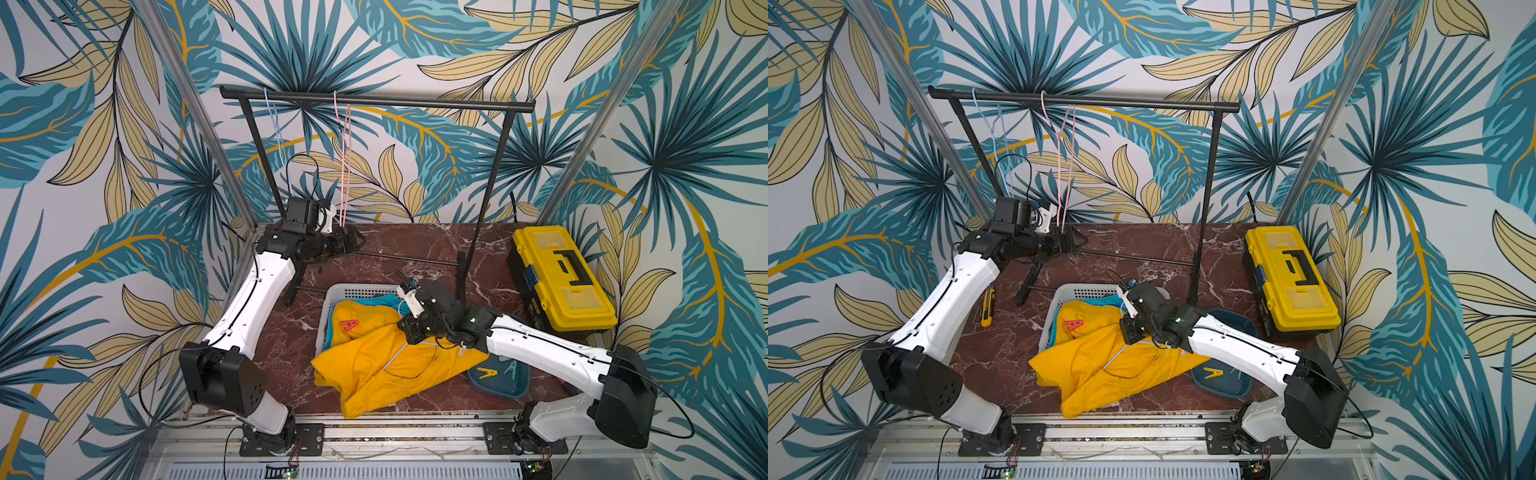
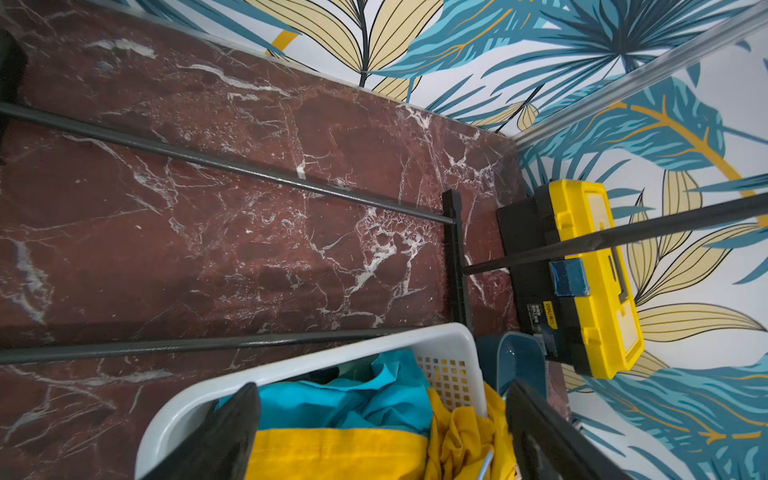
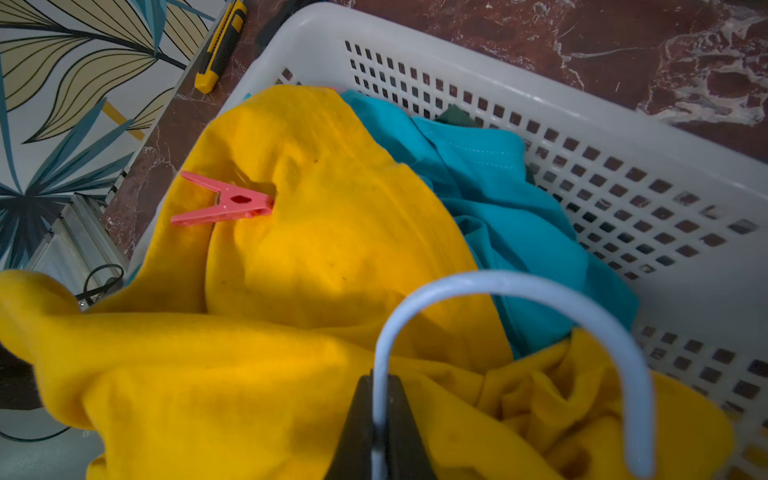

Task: Remove the clothespins securing t-shirts to the hanger
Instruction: Remove the clothespin from the basket.

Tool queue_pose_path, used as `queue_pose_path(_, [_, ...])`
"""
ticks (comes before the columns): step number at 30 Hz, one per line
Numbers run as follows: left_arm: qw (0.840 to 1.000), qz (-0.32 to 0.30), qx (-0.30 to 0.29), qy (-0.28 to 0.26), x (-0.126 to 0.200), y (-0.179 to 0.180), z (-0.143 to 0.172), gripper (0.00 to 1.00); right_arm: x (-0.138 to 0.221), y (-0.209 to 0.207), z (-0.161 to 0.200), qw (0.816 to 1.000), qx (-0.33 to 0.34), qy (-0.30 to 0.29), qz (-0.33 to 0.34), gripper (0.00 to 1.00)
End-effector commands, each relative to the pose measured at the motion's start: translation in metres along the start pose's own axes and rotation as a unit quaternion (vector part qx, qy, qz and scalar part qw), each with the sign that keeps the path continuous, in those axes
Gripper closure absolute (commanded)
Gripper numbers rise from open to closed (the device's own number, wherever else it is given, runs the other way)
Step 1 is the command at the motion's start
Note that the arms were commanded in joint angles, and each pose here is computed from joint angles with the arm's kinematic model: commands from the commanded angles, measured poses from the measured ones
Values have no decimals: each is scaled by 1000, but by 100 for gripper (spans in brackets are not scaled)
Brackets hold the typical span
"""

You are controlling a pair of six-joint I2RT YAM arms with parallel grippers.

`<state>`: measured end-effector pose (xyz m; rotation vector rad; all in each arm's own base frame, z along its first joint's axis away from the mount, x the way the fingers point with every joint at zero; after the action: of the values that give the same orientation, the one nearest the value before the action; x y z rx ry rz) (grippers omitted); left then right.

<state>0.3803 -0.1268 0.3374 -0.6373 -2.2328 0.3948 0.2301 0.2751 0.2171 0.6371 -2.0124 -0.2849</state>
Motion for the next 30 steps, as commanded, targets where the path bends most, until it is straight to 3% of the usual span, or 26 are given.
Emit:
queue_pose_path(1, [999,26,41,3,7,-11,-6,4,13,-5,10,997,-19,63,35,100])
queue_pose_path(6, [996,34,63,60,20,-14,27,5,-3,-13,17,992,-29,116,40,100])
queue_pose_path(11, [993,28,16,113,55,-22,62,5,-13,-13,22,990,-45,136,11,100])
queue_pose_path(19, [981,44,-42,185,76,-20,116,9,-20,-8,22,988,-44,151,-5,100])
queue_pose_path(23, [975,-7,-71,209,79,-3,142,13,-26,-6,22,986,-52,161,-10,100])
queue_pose_path(27, [968,-56,-89,229,73,12,142,20,-29,-5,22,985,-56,163,-12,100])
queue_pose_path(30, [963,-47,-109,241,63,10,136,26,-32,-4,23,984,-50,172,-19,100])
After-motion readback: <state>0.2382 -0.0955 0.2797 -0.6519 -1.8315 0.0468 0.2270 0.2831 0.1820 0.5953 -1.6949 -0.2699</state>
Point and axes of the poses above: each gripper's point midway between its finger pads, its own x axis back along the fingers, its own y axis along the line the jaws close on, z = x × y, the point moved 6 cm from there along x, back along the fingers, and after that the axes turned 15 degrees about -x, right-handed, at the moved point
